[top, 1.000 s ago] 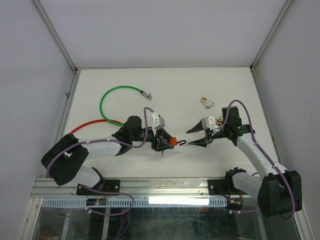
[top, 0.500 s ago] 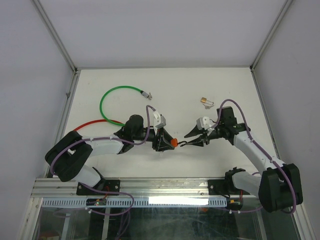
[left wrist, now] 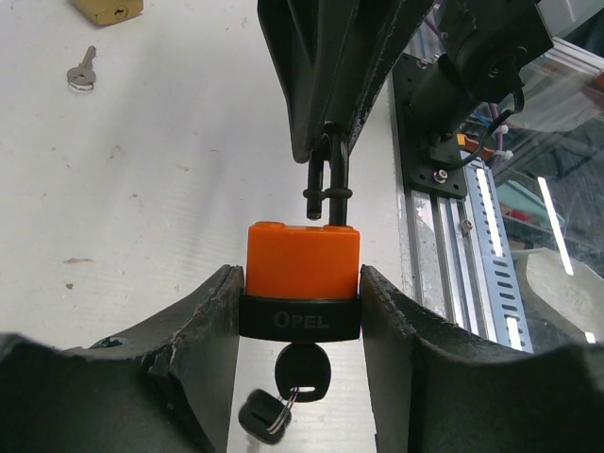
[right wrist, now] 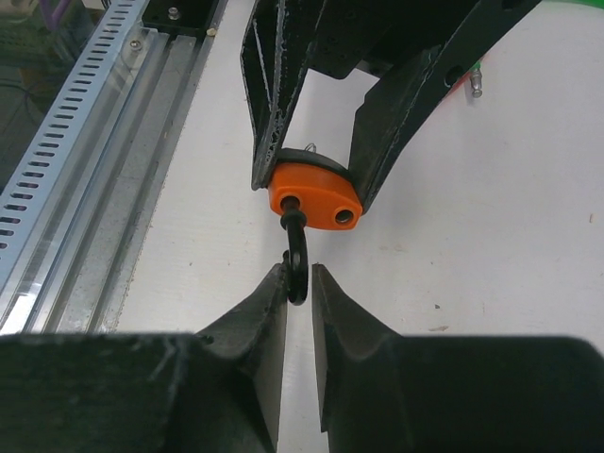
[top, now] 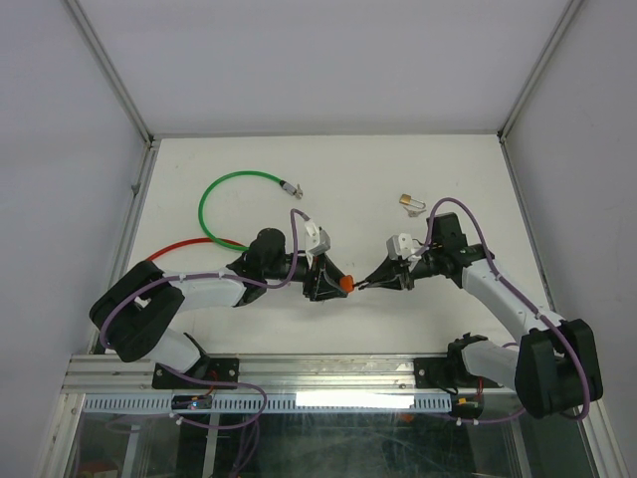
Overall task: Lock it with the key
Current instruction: Pick up the lock from the center of the board.
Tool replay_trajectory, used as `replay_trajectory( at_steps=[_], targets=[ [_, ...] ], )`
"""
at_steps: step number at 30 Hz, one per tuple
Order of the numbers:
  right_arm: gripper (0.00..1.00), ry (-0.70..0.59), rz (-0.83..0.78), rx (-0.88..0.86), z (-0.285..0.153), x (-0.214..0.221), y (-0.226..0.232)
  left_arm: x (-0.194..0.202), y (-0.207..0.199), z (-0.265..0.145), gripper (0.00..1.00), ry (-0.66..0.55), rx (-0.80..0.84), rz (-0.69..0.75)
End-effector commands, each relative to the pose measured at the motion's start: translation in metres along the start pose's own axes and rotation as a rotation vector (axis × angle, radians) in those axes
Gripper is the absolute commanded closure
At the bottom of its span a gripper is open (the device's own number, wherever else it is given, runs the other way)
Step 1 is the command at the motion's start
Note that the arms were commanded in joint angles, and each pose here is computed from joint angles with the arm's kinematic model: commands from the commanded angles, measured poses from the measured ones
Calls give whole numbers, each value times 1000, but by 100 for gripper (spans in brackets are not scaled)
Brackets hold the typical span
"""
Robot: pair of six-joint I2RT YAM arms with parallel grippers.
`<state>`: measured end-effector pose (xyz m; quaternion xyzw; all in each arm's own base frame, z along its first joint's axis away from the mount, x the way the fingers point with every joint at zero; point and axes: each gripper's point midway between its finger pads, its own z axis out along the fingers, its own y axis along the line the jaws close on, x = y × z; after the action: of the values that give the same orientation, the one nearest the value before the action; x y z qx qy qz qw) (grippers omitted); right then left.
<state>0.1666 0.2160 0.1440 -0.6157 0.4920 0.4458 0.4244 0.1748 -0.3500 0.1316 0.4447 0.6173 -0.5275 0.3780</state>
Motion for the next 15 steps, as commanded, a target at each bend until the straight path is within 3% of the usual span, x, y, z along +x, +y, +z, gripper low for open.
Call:
replay_trajectory(
  at_steps=[1, 5, 10, 15],
  targets=[
    [85, -17, -29, -7, 1, -11, -4, -38, -2, 2, 100, -99, 33, 85],
    [99, -29, -22, -15, 0, -16, -4, -38, 1, 2, 96, -103, 13, 75],
    [100, -46, -6, -27, -1, -25, -2, -41, 9, -1, 70, -126, -54, 43],
    [100, -76, 64, -15, -6, -38, -7, -56, 17, -21, 36, -221, -180, 90]
  ],
)
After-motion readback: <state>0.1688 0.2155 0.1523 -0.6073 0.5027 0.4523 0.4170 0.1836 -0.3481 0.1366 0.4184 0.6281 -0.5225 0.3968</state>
